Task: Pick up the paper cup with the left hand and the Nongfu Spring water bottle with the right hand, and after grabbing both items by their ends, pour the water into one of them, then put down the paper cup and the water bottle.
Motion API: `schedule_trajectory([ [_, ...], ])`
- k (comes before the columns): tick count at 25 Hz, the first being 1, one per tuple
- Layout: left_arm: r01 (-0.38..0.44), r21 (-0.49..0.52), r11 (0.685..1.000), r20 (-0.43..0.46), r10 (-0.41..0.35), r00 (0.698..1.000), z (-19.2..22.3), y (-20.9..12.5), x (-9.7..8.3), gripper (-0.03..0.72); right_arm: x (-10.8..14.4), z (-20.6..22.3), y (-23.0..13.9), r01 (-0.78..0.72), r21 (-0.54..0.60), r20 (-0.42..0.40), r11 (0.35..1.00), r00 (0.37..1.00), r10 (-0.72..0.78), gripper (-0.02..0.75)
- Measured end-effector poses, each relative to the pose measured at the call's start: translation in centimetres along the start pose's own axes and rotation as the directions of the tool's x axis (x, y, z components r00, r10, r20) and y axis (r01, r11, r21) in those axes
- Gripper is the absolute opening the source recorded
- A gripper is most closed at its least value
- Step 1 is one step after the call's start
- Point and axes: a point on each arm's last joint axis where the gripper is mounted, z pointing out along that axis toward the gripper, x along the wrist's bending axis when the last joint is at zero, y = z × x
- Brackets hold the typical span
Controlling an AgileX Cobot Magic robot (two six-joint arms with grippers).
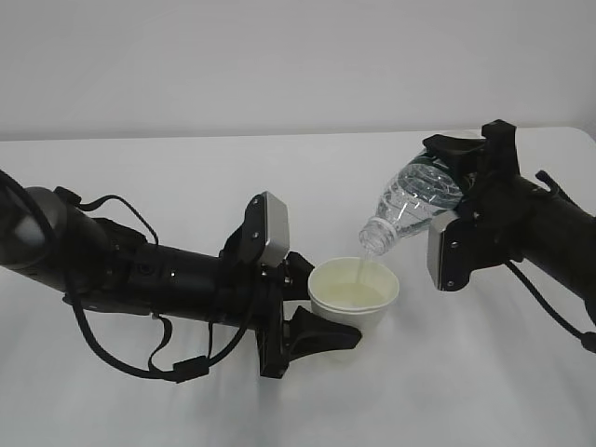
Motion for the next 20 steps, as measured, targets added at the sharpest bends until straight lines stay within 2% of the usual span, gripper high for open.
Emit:
schedule_trajectory([
  [20, 0.000, 0.001, 1.000, -0.001, 0.000, 1.000, 0.00, -0.01, 0.01, 0.435, 0.00, 0.00, 0.00, 0.002, 0.000, 0.000, 1.000, 1.000, -0.002, 0.396],
])
